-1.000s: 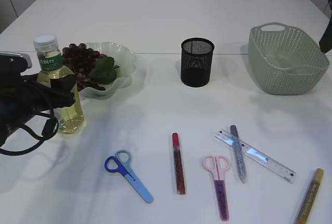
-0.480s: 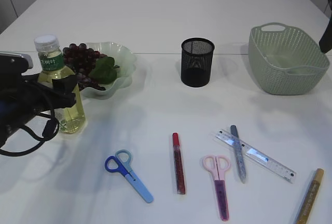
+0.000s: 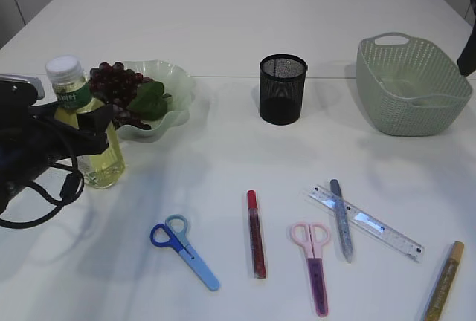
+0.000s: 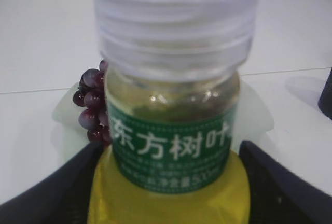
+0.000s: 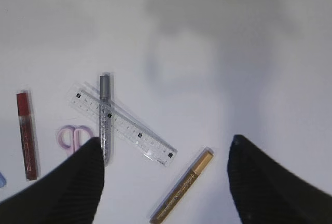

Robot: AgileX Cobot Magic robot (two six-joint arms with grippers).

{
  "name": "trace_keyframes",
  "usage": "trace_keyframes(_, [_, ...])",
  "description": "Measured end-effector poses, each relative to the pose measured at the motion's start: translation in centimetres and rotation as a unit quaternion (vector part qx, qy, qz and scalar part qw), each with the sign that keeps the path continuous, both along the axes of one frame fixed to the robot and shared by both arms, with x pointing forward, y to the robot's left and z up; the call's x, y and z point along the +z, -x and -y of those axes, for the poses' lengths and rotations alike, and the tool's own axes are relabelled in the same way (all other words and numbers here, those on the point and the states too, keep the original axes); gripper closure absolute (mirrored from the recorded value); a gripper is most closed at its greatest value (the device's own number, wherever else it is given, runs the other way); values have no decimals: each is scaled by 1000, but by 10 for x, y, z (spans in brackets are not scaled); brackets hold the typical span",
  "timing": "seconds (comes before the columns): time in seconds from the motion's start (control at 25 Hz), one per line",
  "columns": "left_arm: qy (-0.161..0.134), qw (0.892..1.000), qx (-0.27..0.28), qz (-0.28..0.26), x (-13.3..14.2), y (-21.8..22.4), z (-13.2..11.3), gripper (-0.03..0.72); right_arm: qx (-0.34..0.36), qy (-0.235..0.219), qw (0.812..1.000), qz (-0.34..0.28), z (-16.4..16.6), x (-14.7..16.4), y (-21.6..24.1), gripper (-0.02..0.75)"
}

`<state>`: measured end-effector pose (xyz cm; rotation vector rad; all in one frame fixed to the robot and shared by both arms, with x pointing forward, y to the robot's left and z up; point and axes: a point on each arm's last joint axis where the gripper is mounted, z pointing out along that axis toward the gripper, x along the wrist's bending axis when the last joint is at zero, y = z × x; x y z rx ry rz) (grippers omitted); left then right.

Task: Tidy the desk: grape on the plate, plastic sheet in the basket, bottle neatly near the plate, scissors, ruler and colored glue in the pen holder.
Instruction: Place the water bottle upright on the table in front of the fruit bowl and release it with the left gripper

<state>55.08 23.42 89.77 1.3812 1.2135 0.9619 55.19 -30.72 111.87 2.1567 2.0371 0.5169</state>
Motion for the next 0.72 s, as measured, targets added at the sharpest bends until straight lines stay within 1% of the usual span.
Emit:
trace_keyframes(0.2, [3,1000,8,3,0,4,-2,125,0,0,1000,0,0,0,0,162])
trace_keyframes(0.32, [1,1000,2,2,7,7,-2,124,0,0,1000,0,0,0,0,162])
trace_keyframes(0.4, [1,1000,1,22,19,7,-2,125,0,0,1000,0,0,0,0,162])
trace_keyframes(0.56, [7,997,-1,80,50,10,-2,126,0,0,1000,0,0,0,0,162])
trace_keyframes(0.72, [16,993,0,118,74,15,-3,127,0,0,1000,0,0,0,0,162])
